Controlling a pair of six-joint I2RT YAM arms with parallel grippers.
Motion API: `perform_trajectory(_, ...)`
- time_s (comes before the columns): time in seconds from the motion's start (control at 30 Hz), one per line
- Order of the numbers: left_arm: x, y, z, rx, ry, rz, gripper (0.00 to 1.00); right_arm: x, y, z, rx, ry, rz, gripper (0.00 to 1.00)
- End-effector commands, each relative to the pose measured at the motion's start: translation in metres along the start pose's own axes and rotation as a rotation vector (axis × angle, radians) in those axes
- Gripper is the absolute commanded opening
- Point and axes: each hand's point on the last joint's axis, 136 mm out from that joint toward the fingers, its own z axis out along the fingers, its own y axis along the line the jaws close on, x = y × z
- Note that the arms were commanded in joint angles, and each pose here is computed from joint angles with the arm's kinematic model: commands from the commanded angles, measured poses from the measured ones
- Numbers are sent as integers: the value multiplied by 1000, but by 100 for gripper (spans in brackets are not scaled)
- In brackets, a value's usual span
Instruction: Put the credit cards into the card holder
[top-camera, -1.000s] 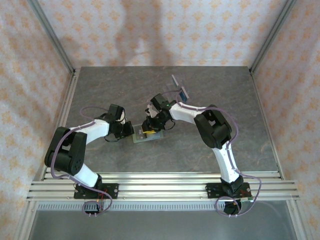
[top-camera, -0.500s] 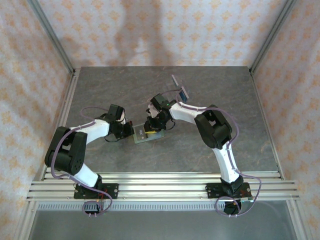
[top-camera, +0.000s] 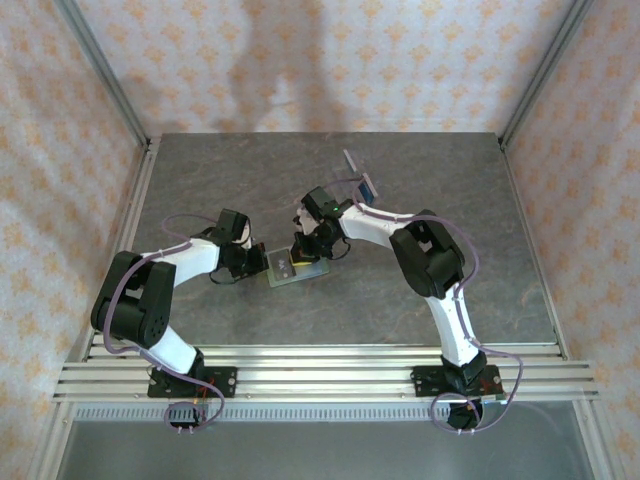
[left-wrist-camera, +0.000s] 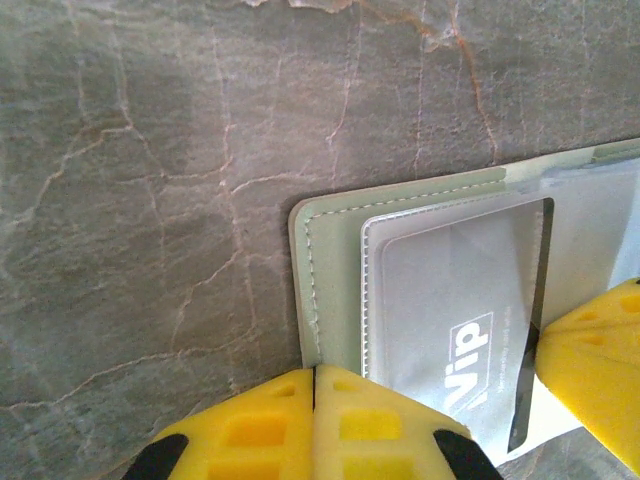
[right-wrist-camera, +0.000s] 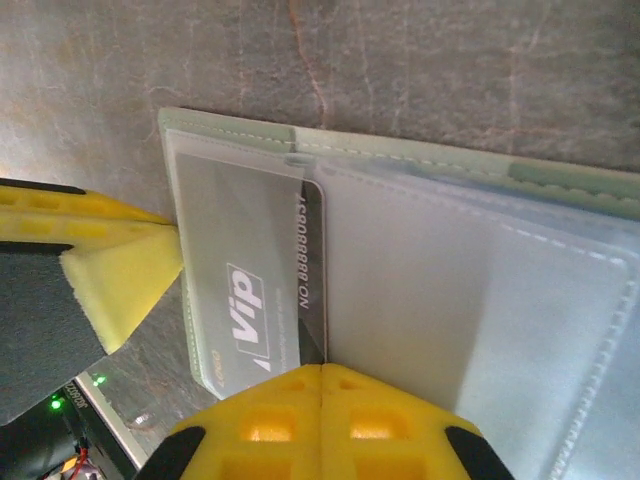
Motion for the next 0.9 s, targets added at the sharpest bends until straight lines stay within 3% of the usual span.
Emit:
perform_trajectory(0.0,7,5,6,4,21,1,0,-2,15,3,-49,-4,-8,1)
perform_trajectory(0.27,7,4,6,16,12,-3,0,2,32,13,-104,6,-15,2)
perform_trajectory(0.47,5,4,1,-2,10,19,0,3,32,-8,-44,-35,-57,11)
perform_trajectory(0.87,2,-4,-11,-1,17,41,4,-1,-37,-57,203,-143,3,31)
